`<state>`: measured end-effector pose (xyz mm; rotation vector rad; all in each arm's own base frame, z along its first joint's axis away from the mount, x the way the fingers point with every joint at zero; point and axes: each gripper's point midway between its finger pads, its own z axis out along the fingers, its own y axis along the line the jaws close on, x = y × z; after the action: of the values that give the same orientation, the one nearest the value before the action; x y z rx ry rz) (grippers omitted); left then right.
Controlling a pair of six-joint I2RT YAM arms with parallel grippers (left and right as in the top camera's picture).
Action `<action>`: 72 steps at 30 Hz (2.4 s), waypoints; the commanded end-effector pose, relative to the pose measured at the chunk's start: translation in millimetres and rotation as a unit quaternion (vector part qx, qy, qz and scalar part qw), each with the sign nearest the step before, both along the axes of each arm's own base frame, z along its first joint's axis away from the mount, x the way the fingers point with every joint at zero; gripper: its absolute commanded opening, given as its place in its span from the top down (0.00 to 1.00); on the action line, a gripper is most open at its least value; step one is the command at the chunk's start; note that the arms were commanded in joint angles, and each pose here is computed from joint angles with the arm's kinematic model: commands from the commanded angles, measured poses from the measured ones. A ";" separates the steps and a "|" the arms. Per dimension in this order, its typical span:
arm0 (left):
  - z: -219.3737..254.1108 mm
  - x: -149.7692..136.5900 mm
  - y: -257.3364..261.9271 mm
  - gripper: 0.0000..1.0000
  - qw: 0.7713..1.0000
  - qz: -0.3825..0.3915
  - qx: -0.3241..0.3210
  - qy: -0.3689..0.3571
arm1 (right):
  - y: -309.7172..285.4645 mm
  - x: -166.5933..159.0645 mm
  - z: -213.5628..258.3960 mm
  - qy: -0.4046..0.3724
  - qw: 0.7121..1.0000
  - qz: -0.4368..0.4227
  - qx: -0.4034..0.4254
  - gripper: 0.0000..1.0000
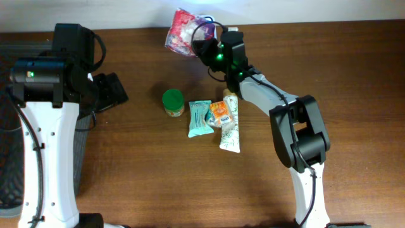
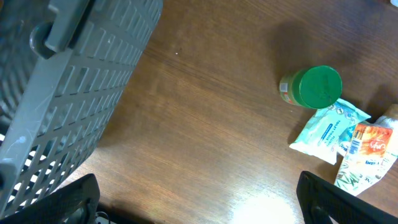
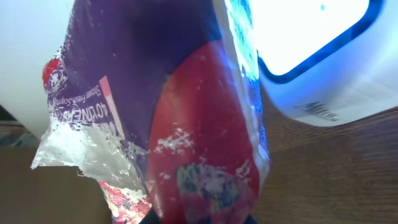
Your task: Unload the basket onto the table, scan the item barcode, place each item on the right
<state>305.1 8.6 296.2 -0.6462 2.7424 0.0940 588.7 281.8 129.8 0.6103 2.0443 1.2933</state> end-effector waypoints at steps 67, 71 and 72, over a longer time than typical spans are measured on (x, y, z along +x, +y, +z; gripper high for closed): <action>7.5 -2.4 1.4 0.01 1.000 0.008 -0.002 -0.014 | -522.6 -148.2 -91.8 0.339 0.811 -0.154 -0.451 0.93; 7.5 -2.4 1.3 0.01 1.000 0.008 -0.003 -0.014 | -565.6 -167.0 -98.8 0.374 0.760 -0.202 -0.491 0.96; 7.5 -2.3 1.3 0.01 1.000 0.008 -0.003 -0.014 | -574.6 -172.4 -98.4 0.378 0.758 -0.211 -0.488 0.96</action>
<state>305.1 8.6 296.3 -0.6462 2.7420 0.0938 433.9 -260.0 28.7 0.9753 2.6047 -0.3374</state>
